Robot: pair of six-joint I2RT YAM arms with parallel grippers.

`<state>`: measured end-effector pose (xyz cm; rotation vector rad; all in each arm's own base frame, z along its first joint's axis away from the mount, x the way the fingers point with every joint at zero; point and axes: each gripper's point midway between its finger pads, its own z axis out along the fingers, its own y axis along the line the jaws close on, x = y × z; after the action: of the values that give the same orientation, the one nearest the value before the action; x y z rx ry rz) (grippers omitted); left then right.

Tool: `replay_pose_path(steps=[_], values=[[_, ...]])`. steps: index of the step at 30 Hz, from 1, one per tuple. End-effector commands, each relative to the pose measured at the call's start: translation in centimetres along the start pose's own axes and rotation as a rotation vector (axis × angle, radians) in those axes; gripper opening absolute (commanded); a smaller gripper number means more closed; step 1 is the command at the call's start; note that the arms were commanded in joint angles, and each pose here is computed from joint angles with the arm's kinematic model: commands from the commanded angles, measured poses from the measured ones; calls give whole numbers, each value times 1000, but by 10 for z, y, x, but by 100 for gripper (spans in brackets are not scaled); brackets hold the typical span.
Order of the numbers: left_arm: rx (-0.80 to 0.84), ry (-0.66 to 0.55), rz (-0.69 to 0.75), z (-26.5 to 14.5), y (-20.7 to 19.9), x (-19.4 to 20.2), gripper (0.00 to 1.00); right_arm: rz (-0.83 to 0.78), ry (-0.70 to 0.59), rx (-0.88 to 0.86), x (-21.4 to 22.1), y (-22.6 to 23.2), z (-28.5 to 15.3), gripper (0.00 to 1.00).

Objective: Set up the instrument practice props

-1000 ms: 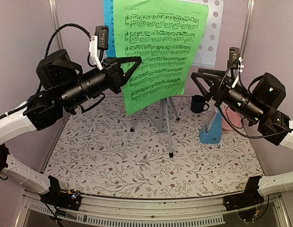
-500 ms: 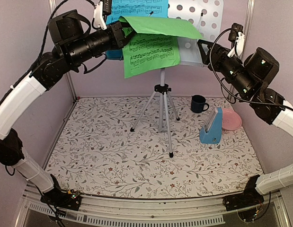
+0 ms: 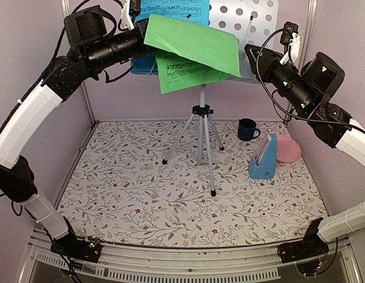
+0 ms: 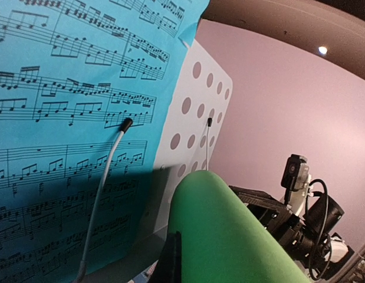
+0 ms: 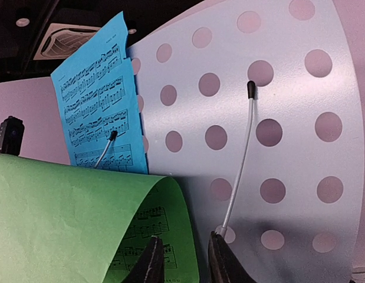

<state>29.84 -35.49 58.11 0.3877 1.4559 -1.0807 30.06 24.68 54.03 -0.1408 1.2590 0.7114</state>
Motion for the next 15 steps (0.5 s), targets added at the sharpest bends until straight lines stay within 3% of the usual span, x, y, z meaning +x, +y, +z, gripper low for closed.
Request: replay_pose_path(steps=[1,9,15], values=[[64,-9,-25,-4,-11,-8,0,-2,19,-77,-2,14,1,26],[83,-23,-36,-11,-16,-14,0,5,84,-111,24,11,-20,20],[100,-16,-39,-8,-18,-11,0,2,85,-364,21,56,-23,14]])
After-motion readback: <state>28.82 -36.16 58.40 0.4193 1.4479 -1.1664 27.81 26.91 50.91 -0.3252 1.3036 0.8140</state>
